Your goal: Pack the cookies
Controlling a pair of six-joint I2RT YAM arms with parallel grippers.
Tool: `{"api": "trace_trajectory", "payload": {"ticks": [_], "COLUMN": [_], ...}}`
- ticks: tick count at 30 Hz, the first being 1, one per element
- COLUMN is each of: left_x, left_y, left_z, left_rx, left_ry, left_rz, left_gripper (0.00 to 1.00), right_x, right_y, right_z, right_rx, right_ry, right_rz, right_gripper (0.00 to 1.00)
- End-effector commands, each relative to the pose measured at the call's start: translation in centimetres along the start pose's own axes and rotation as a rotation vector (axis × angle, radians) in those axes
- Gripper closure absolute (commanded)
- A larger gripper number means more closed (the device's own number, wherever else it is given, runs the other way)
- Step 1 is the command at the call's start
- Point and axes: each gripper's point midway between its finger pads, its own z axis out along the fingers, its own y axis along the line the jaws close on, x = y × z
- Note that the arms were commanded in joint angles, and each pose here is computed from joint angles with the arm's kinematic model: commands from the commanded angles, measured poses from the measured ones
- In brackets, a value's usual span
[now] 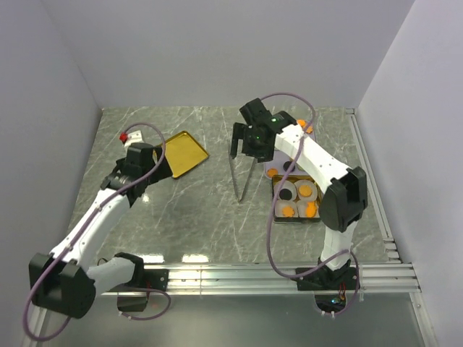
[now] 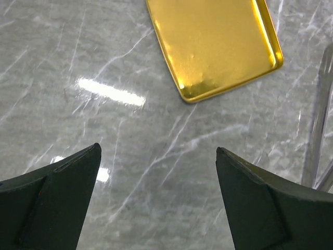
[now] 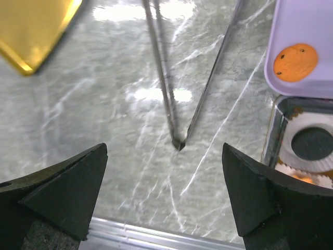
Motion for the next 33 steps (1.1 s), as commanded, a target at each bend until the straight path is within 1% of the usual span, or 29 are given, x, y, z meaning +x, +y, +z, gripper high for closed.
{"api": "trace_trajectory", "payload": {"ticks": [1, 3, 4, 5, 6, 8, 9, 14, 15, 16, 18, 20, 25, 33], "left_x": [-3.1, -2.8, -3.4, -3.7, -3.3, -3.7, -3.1, -2.5, -1.9, -1.9, -1.3, -1.3, -0.6, 0.2], "left_y": [-0.6, -0.1, 1.1, 1.2, 1.3, 1.7, 1.9, 2.3, 2.5, 3.6, 3.7, 3.1, 2.7, 1.9], "left_z": [1.7, 3.2, 3.9, 4.4, 5.4, 6.4, 7.3, 9.5, 10.2, 10.6, 11.6, 12.2, 14.3, 16.8], "left_rx": [0.041, 0.045, 0.023, 0.029, 0.029, 0.021, 0.015, 0.013, 0.002, -0.025, -0.025, 0.008, 0.011, 0.017], "left_ry": [-0.031, 0.010, 0.010, 0.011, 0.040, 0.045, 0.072, 0.110, 0.131, 0.139, 0.169, 0.180, 0.224, 0.279], "left_rz": [-0.035, -0.086, -0.122, -0.138, -0.140, -0.146, -0.133, -0.125, -0.123, -0.142, -0.141, -0.141, -0.141, -0.188], "left_gripper": [0.02, 0.03, 0.04, 0.05, 0.06, 0.07, 0.07, 0.08, 0.08, 0.08, 0.09, 0.11, 0.14, 0.16], "right_x": [-1.3, -1.3, -1.4, -1.5, -1.6, -1.5, -1.4, -1.3, -1.2, -1.2, -0.6, -0.2, 1.3, 1.2], "right_y": [0.0, 0.2, 0.3, 0.2, 0.2, -0.1, -0.1, -0.4, -0.5, -0.6, -1.2, -1.5, -2.7, -3.5], "right_z": [-3.8, -4.6, -5.2, -5.5, -5.8, -6.0, -6.1, -7.2, -7.7, -7.9, -8.1, -8.1, -7.8, -7.8], "right_rx": [-0.032, -0.047, -0.055, -0.057, -0.059, -0.054, -0.055, -0.053, -0.055, -0.055, -0.049, -0.045, -0.026, -0.002], "right_ry": [-0.063, -0.065, -0.069, -0.071, -0.073, -0.069, -0.063, -0.058, -0.065, -0.072, -0.070, -0.069, -0.057, -0.069], "right_rz": [-0.008, -0.021, -0.028, -0.031, -0.034, -0.043, -0.046, -0.052, -0.051, -0.045, -0.040, -0.031, -0.017, 0.008], "right_gripper": [0.03, 0.03, 0.03, 0.03, 0.03, 0.03, 0.03, 0.03, 0.03, 0.03, 0.03, 0.03, 0.03, 0.03]}}
